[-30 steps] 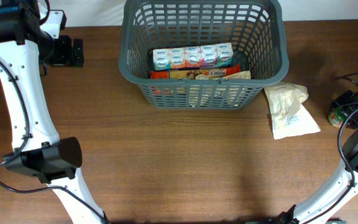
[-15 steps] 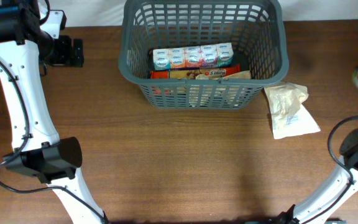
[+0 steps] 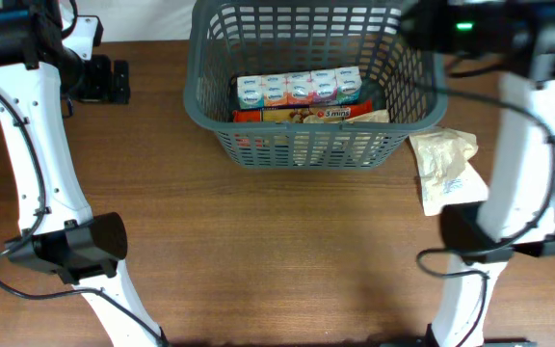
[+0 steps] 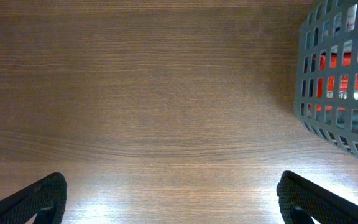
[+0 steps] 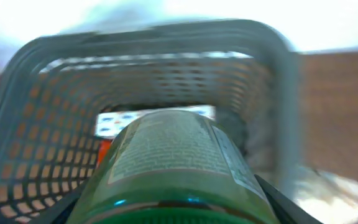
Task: Pack container
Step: 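Lift the jar with the right gripper and lower it into the basket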
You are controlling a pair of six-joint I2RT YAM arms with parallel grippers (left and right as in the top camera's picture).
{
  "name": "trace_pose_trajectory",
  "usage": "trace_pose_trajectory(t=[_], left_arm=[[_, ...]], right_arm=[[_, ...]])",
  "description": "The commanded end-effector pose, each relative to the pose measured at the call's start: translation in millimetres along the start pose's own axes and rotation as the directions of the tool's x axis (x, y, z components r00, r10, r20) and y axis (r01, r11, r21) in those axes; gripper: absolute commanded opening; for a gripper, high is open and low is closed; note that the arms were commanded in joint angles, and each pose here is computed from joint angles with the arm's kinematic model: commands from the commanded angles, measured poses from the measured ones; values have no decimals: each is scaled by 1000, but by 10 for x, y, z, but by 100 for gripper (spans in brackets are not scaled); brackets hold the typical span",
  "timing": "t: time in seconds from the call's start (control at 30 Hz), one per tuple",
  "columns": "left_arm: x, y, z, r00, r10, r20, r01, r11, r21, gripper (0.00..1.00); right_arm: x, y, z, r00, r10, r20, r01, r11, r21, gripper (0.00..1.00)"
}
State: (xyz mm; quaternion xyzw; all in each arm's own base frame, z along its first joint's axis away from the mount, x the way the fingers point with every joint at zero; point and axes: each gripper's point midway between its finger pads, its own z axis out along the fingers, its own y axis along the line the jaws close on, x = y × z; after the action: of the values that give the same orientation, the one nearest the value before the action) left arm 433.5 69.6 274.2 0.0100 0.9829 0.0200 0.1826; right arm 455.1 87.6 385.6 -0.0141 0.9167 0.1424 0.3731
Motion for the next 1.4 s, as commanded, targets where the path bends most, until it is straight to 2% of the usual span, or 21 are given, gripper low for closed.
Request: trace_pose_trajectory(t=[0.0,0.17,0.4,0.5,0.63,0.9,1.0,1.1,1.33,1.37], left_arm=[[9,0,46,1000,-16,-12,16,1000,9,99],[9,-1,46,1000,-16,-12,16,1000,9,99],[8,0,46,1000,-16,-12,16,1000,9,99],[9,0,46,1000,-16,-12,16,1000,9,99],[9,0,46,1000,-16,-12,16,1000,9,99],[8,0,46,1000,-16,-12,16,1000,9,99],[8,0,46,1000,-16,-12,16,1000,9,99],[8,0,46,1000,-16,-12,16,1000,9,99],[8,0,46,1000,-16,-12,16,1000,9,99],[9,0,46,1000,-16,-12,16,1000,9,99]], right_arm=[[-15,263,225,987,-162,19,159,980,122,4],[193,355,812,975,-206,-84,217,963,162,4],[957,135,1829,914,-164,-371,229,964,138,4],[1110,346,1924,900,-162,-405,182,983,12,4],[1110,483,1935,903,-164,-397,153,986,-60,4],[1121,251,2036,903,-140,-406,162,987,18,5],[1087,171,2036,907,-127,-401,151,988,29,13],[1089,-24,2101,911,-80,-404,132,986,104,20],[1287,-167,2219,886,-32,-462,102,987,127,20],[1290,-163,2219,886,-33,-463,102,987,126,25]])
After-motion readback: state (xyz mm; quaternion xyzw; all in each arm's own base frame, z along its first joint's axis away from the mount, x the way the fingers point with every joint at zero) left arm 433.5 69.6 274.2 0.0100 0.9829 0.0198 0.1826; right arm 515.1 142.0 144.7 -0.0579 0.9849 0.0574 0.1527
